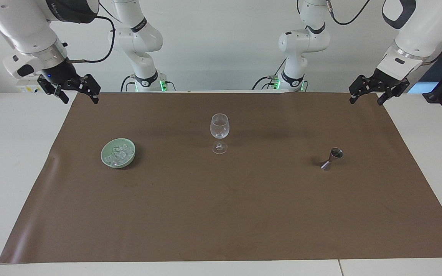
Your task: Pour wine and add ice with both arms
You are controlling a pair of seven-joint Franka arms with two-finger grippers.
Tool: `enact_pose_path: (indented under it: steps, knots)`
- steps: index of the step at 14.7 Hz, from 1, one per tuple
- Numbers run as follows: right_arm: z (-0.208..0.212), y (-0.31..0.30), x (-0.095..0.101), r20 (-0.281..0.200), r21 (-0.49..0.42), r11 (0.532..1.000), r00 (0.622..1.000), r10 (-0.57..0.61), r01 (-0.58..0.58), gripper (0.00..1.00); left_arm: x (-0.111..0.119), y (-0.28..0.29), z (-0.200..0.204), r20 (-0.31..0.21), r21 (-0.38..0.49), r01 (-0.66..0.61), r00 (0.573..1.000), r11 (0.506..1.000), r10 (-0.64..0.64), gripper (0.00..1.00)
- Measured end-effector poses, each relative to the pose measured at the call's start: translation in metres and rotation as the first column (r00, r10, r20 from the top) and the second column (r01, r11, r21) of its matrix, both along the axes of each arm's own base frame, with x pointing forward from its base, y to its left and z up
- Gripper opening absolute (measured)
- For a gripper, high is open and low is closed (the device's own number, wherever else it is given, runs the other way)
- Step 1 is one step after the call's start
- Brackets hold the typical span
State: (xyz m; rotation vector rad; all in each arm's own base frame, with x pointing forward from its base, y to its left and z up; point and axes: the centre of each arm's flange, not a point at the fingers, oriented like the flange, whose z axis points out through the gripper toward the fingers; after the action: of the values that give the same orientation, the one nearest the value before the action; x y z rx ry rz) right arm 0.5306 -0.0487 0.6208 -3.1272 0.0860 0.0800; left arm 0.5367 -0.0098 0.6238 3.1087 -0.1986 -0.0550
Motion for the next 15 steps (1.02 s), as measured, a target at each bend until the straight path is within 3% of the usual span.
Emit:
enact_pose_path:
  steps: [15]
  knots:
    - [-0.0017,-0.0037,-0.0025,-0.019,0.001,1.000,1.000,-0.007,0.007,1.00,0.0000,0.0000,0.0000,0.000,0.000,0.000,1.000,1.000,0.000,1.00]
